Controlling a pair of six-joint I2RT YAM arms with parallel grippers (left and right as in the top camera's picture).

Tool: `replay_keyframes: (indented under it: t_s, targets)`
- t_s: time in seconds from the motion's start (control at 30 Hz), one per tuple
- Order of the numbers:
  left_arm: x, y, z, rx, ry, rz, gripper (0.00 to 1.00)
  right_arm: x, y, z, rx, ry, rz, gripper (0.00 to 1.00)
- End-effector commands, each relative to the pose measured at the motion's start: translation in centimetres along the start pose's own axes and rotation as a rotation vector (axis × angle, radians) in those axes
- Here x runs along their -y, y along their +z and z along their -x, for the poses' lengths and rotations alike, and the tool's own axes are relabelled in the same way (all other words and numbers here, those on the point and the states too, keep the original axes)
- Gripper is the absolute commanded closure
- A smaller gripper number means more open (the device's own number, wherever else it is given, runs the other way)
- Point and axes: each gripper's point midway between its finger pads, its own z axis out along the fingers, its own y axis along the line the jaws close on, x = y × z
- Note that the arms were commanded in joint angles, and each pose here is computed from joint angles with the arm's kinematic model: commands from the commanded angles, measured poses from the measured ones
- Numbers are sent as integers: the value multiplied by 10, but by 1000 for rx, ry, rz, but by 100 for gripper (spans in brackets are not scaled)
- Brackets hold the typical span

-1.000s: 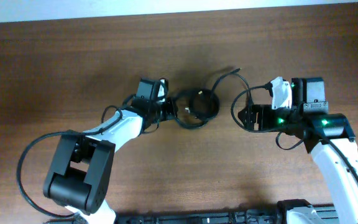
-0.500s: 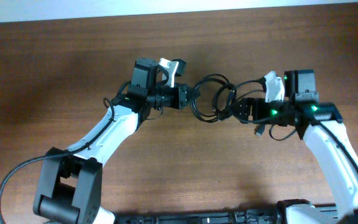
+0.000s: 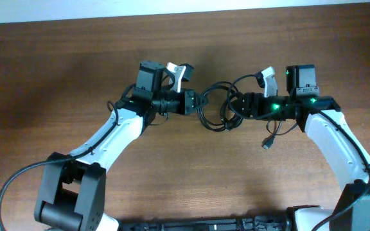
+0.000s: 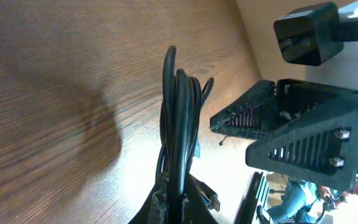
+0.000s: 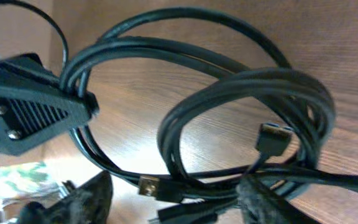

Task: Untangle cables

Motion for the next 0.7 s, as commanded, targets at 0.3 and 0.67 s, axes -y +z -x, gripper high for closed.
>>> replay_keyframes:
  t_s: [0.3, 0.67]
  targets:
    - [49, -3, 10, 4, 110, -164, 100, 3, -1, 6, 18, 84, -38, 46]
    - [72, -8, 6, -34, 80, -290, 100, 9, -1, 7, 27, 119, -74, 61]
